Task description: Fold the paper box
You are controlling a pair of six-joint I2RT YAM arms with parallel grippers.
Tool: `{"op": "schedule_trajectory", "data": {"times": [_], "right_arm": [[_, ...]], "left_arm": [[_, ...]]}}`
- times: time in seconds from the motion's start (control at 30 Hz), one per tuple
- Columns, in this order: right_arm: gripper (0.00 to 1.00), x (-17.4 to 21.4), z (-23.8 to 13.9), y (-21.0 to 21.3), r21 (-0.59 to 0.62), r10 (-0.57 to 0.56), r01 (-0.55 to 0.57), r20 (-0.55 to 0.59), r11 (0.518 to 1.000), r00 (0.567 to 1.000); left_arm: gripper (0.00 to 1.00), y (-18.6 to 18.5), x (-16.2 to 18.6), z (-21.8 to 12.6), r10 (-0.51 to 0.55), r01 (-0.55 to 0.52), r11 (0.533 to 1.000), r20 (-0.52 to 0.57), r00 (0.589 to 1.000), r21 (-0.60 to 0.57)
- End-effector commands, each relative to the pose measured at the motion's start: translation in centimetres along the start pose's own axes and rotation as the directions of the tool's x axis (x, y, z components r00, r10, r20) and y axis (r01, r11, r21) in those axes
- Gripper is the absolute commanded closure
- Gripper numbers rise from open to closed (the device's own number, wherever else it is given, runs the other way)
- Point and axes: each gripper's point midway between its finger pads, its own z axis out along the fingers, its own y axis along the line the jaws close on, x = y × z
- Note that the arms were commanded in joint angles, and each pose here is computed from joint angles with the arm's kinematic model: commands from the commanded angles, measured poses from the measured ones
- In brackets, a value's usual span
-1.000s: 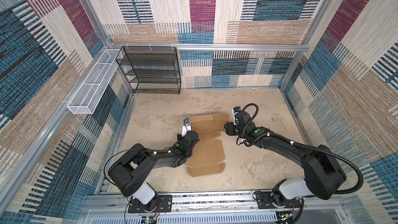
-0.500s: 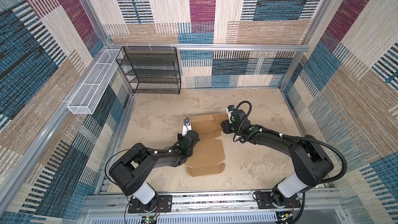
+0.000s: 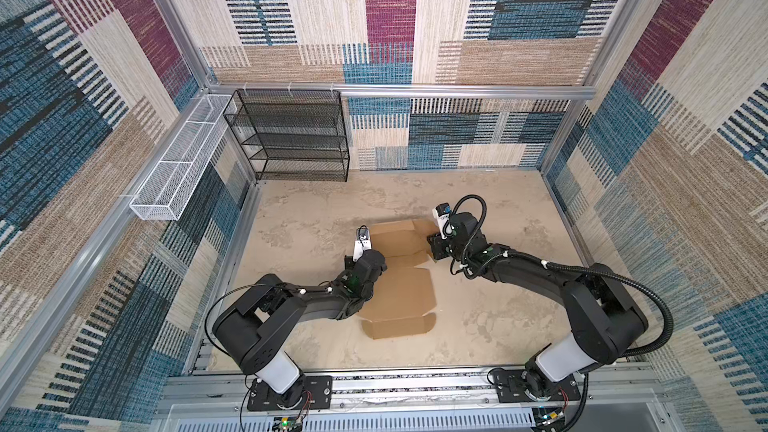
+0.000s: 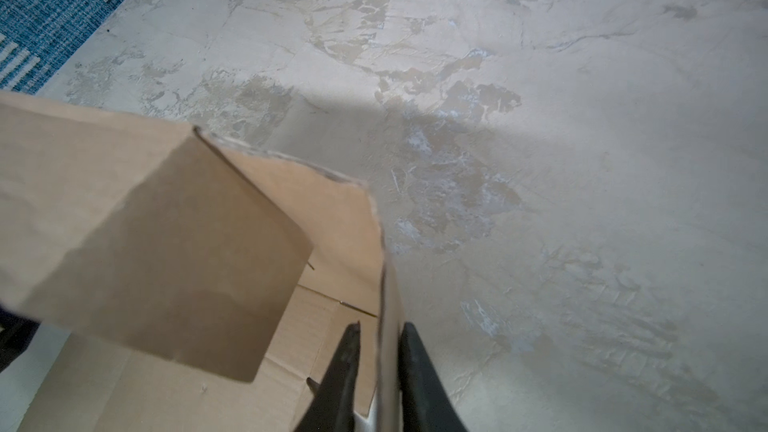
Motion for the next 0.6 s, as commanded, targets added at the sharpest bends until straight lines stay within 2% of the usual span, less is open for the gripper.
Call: {"op": "schedule_trajectory", "data": {"times": [0.0, 0.23, 0.57], "right_arm": [[0.83, -1.2, -0.4, 0.6, -0.027, -0.008, 0.009, 0.042, 1.000, 0.999], [0.89, -2.0, -1.5, 1.4, -0.059, -0.004, 0.008, 0.058, 0.998, 0.998], [0.91, -1.2, -1.5, 4.4, -0.097, -0.050, 0.052, 0.025, 0.994, 0.998]], "left_arm": [[1.00, -0.2, 0.1, 0.0, 0.016, -0.016, 1.000, -0.011, 1.000, 0.006], [1.00, 0.0, 0.2, 0.1, 0.020, -0.020, 1.000, -0.014, 1.000, -0.005], [1.00, -0.1, -0.1, 0.0, 0.001, -0.001, 1.000, -0.011, 1.000, -0.005]]}}
